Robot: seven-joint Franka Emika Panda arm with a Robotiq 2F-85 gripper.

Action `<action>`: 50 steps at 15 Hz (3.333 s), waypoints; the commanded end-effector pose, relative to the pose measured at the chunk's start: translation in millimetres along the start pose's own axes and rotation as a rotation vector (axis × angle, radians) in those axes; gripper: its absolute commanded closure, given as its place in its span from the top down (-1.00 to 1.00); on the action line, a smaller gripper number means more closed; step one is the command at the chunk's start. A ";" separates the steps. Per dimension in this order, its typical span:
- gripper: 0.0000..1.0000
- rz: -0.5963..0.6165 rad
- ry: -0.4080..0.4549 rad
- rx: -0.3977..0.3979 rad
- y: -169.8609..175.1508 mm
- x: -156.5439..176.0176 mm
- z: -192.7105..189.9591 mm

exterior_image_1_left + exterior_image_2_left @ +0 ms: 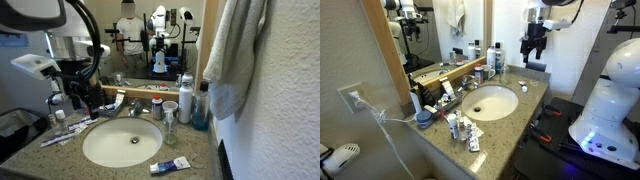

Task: Press the nozzle of the soap bottle

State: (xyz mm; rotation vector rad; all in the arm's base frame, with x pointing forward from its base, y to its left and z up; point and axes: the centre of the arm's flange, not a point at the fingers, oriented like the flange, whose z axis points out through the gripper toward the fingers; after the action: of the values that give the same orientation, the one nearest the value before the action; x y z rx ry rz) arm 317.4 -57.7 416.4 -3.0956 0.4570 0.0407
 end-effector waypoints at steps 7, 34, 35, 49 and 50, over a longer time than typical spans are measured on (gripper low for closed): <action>1.00 0.403 0.293 0.050 41.0 128.1 -59.8; -1.00 0.720 0.282 0.045 127.2 266.9 55.7; -1.00 0.730 0.279 0.047 129.9 267.7 60.3; -1.00 0.781 0.239 0.052 131.3 271.7 79.9; -1.00 0.783 0.235 0.051 130.9 271.2 80.2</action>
State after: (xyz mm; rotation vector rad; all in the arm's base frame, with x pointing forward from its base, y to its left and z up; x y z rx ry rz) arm 532.9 -260.5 327.2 -2.6927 1.5609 -0.3252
